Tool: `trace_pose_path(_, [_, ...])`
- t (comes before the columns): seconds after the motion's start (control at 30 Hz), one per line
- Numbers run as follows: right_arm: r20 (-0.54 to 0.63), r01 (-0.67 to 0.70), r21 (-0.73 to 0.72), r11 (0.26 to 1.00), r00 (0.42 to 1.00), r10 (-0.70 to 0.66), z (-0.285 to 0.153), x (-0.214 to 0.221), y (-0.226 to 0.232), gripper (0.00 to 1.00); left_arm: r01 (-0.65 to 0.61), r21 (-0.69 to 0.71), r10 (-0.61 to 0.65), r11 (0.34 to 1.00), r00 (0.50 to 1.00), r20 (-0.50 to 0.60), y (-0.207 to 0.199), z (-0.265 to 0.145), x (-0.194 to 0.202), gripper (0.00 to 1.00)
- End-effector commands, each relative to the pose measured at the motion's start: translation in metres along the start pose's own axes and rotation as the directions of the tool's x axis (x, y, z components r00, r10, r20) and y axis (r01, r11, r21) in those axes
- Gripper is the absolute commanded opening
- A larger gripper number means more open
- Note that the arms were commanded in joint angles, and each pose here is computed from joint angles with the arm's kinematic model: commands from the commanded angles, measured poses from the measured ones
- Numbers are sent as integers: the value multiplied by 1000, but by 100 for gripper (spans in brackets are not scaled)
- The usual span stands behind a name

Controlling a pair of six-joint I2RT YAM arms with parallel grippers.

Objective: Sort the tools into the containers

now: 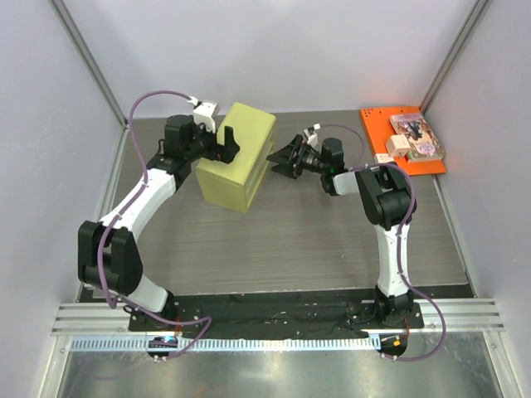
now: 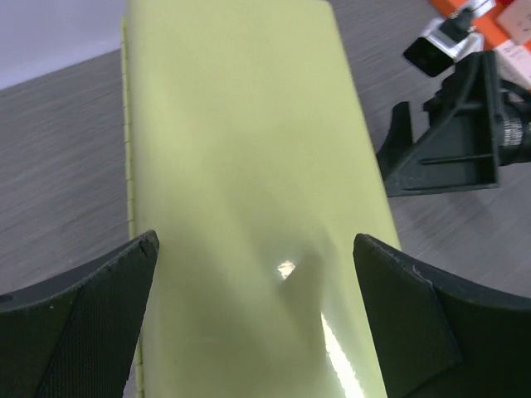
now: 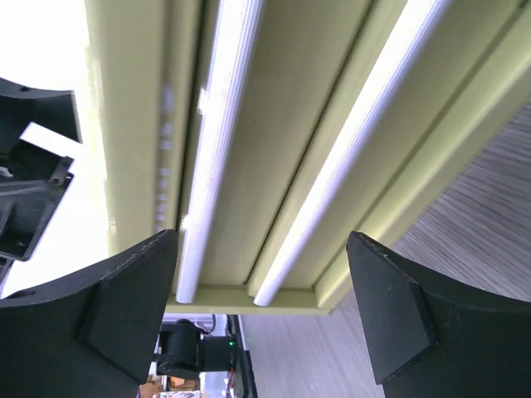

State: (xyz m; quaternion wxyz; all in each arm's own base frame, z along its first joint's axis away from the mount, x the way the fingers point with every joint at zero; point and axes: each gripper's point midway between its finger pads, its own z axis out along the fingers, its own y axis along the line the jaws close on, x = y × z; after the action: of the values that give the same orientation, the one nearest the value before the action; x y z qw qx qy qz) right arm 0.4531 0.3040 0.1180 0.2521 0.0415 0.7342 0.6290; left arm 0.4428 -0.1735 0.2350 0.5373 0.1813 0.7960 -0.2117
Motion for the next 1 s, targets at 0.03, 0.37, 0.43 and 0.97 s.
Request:
trace_pose_path(0.03, [25,80,-115,990,997,-78,7,-13,48,88,-100,-87,102,991,995,20,-3,4,-15,100])
trace_pose_path(0.37, [-13,48,-128,991,999,-50,28,0,42,82,-170,-86,167,982,985,-35,-16,16,9,100])
trace_pose_path(0.43, [-21,32,-135,990,999,-35,32,2,43,79,-180,-82,177,980,983,-41,-18,18,11,100])
trace_pose_path(0.97, [-33,-13,-200,980,999,6,36,5,47,55,-266,-74,260,961,962,-78,-35,28,31,100])
